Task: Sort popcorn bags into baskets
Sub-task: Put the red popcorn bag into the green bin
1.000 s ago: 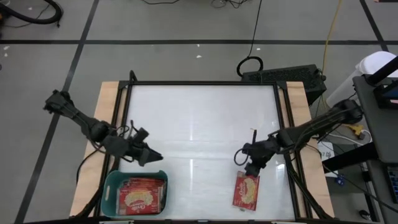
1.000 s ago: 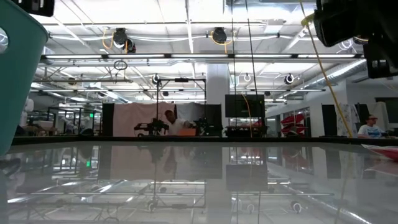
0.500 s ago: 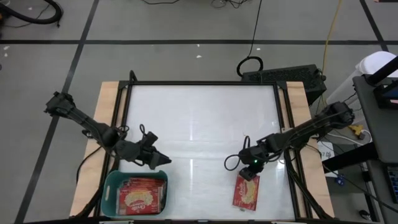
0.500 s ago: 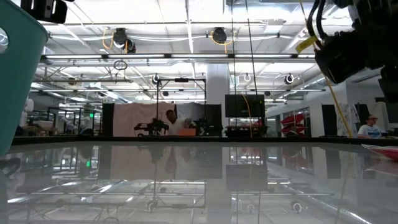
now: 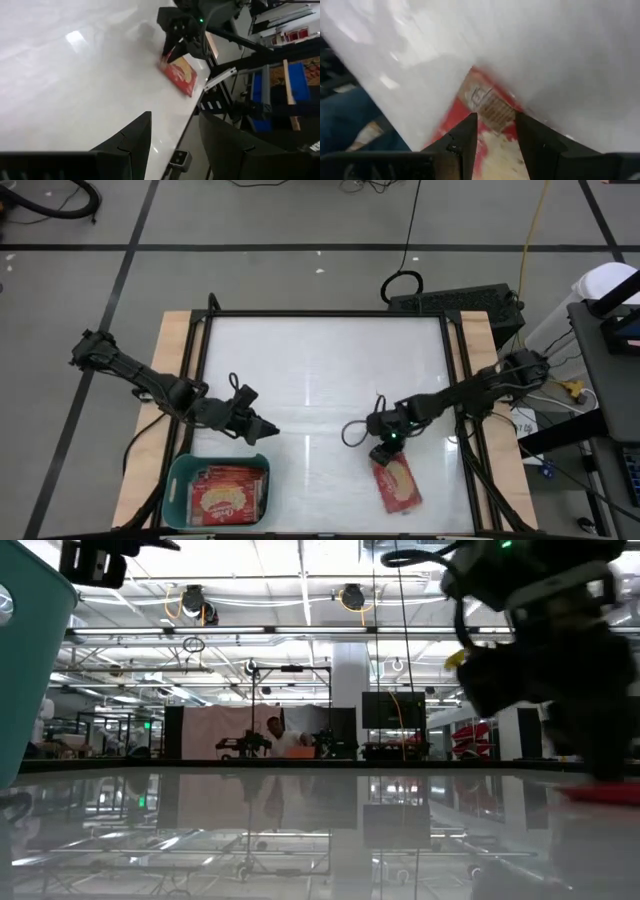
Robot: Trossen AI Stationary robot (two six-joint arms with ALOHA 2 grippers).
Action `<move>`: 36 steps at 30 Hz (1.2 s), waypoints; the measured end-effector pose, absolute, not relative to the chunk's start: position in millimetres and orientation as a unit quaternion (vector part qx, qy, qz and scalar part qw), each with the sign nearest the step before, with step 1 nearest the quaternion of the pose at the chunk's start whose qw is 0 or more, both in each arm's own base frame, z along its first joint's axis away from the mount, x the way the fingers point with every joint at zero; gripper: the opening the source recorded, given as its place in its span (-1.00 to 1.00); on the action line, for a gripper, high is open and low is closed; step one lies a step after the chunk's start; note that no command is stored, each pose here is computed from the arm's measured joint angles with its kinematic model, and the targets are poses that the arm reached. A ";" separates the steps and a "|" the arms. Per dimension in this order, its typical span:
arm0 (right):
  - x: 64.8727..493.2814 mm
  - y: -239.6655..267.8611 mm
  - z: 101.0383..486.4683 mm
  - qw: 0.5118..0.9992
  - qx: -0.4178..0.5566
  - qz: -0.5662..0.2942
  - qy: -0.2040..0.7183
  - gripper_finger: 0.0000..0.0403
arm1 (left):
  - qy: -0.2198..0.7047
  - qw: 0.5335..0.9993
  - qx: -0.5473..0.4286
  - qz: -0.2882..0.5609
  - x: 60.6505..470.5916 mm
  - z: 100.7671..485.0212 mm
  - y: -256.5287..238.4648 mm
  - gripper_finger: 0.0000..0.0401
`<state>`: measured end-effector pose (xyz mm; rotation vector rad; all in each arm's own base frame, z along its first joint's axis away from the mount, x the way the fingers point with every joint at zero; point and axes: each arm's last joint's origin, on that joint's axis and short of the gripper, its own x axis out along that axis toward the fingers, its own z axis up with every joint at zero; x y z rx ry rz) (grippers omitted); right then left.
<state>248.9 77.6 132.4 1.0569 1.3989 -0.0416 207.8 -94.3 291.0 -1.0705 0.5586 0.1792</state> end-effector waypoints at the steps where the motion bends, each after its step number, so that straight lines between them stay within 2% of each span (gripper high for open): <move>1: 252.9 72.9 132.1 0.650 0.464 -0.012 0.602 -0.35 | 0.261 0.822 -0.499 0.086 208.6 291.0 -92.5 -0.16; 9: 278.4 8.1 144.3 0.748 0.454 0.001 0.484 -0.35 | 0.245 0.833 -0.485 0.104 214.9 291.7 -77.5 -0.16; 12: 284.2 -12.0 153.2 0.762 0.451 -0.005 0.464 -0.35 | 0.242 0.832 -0.488 0.109 216.5 291.9 -73.5 -0.16; 17: 274.7 -13.0 176.4 0.727 0.474 0.000 0.497 -0.35 | 0.242 0.828 -0.498 0.090 218.5 294.0 -72.5 -0.16; 22: 241.6 21.6 191.7 0.673 0.454 -0.021 0.584 -0.36 | 0.240 0.831 -0.494 0.086 218.6 294.6 -73.1 -0.16; 27: 229.5 48.0 199.1 0.654 0.444 -0.002 0.613 -0.35 | 0.239 0.836 -0.487 0.088 219.3 294.5 -70.9 -0.16; 31: 235.7 56.9 186.9 0.667 0.442 -0.027 0.599 -0.36 | 0.234 0.831 -0.496 0.093 219.9 294.9 -69.6 -0.16; 36: 243.9 60.4 158.5 0.655 0.459 -0.024 0.600 -0.35 | 0.231 0.826 -0.507 0.087 219.8 296.0 -72.0 -0.16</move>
